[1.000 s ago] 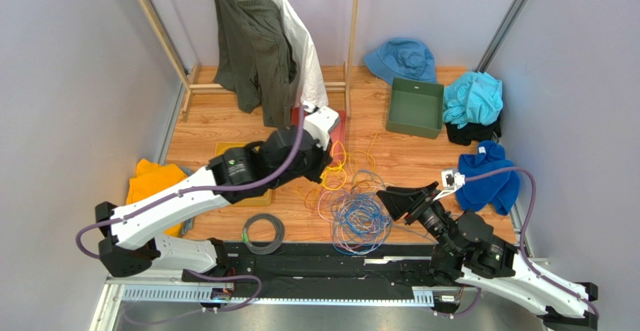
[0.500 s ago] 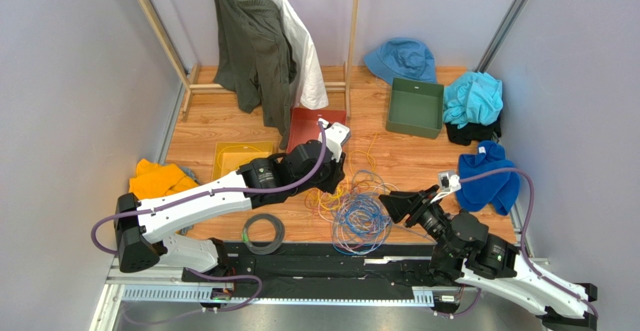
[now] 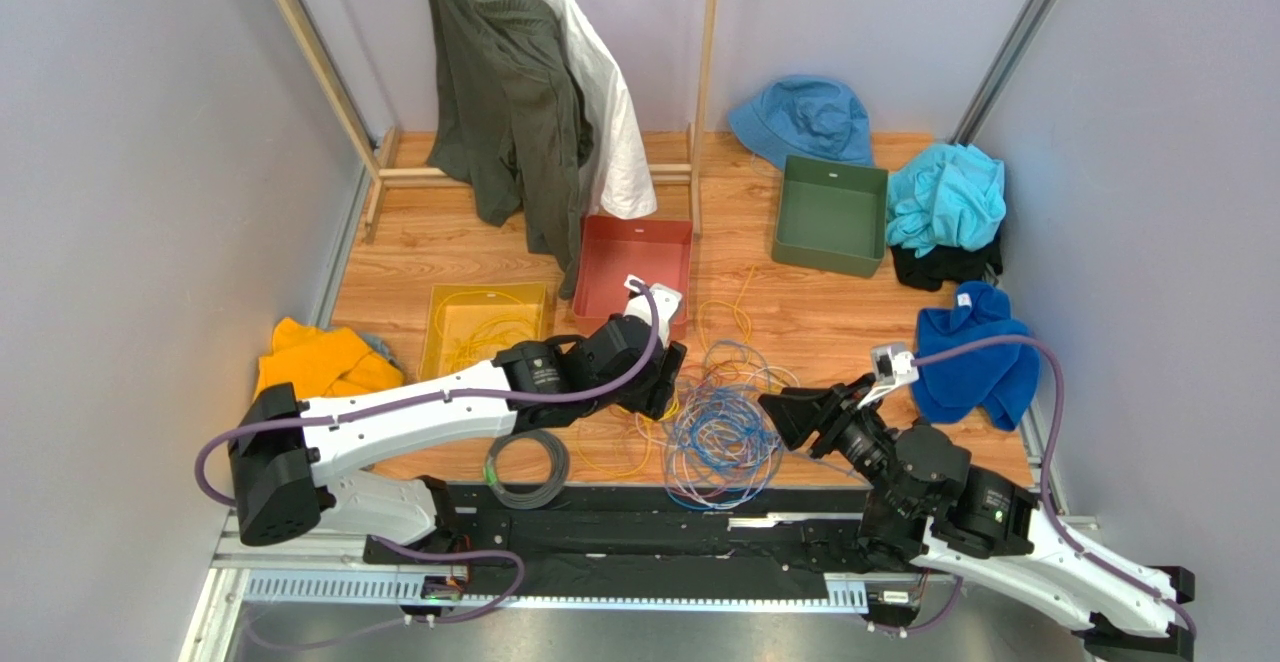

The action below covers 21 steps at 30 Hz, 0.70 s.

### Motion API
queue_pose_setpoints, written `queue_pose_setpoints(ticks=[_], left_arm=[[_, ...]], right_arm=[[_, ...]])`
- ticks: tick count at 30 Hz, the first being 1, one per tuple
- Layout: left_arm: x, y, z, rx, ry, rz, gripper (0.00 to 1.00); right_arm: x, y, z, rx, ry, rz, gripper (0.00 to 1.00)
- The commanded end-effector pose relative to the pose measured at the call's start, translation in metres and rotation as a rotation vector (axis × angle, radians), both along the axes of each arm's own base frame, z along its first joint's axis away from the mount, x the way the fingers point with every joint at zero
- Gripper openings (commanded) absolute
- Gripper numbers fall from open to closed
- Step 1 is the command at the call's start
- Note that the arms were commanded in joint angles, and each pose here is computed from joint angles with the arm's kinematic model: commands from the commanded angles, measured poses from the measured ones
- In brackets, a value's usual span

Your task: Untangle the cables

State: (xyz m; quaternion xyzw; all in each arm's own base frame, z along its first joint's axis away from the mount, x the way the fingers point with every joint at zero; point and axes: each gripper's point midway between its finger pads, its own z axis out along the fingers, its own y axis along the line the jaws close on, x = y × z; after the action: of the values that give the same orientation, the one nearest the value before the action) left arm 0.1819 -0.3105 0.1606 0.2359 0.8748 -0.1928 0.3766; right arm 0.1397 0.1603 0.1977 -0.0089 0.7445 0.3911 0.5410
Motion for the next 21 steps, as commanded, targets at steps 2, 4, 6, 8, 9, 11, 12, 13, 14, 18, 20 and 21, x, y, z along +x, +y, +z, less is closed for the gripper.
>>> queue_pose_setpoints(ticks=[2, 4, 6, 8, 9, 11, 12, 13, 14, 18, 20, 21], left_arm=[[0.017, 0.045, -0.045, 0.071, 0.051, 0.247, 0.67], [0.025, 0.062, -0.05, 0.048, 0.066, 0.343, 0.68], [0.029, 0.083, -0.062, 0.056, 0.076, 0.415, 0.68], [0.032, 0.094, -0.063, 0.03, 0.067, 0.456, 0.68], [0.036, 0.098, -0.061, 0.02, 0.06, 0.472, 0.68], [0.043, 0.102, -0.058, 0.009, 0.049, 0.488, 0.69], [0.046, 0.103, -0.058, 0.013, 0.051, 0.492, 0.69], [0.048, 0.103, -0.061, 0.033, 0.055, 0.484, 0.69], [0.052, 0.1, -0.058, 0.031, 0.048, 0.483, 0.69], [0.06, 0.096, -0.065, 0.064, 0.054, 0.479, 0.69], [0.062, 0.094, -0.078, 0.084, 0.078, 0.473, 0.68], [0.066, 0.094, -0.081, 0.075, 0.085, 0.48, 0.68]], right_arm=[[0.0, -0.004, 0.008, 0.035, 0.0, -0.017, 0.53], [0.0, -0.004, 0.007, 0.034, 0.002, -0.016, 0.53], [0.001, -0.004, 0.004, 0.026, 0.002, -0.017, 0.53], [0.001, -0.003, 0.003, 0.024, 0.004, -0.017, 0.53], [0.001, -0.003, 0.001, 0.019, 0.004, -0.015, 0.53], [0.001, -0.003, 0.001, 0.019, 0.004, -0.018, 0.53], [0.001, -0.002, -0.001, 0.019, 0.005, -0.017, 0.53], [0.001, -0.002, -0.002, 0.019, 0.007, -0.019, 0.53], [0.002, -0.002, -0.002, 0.018, 0.007, -0.019, 0.53], [0.001, -0.002, -0.006, 0.006, 0.013, -0.019, 0.53], [0.002, -0.004, -0.007, 0.003, 0.014, -0.025, 0.53], [0.002, -0.005, -0.007, 0.001, 0.014, -0.028, 0.53]])
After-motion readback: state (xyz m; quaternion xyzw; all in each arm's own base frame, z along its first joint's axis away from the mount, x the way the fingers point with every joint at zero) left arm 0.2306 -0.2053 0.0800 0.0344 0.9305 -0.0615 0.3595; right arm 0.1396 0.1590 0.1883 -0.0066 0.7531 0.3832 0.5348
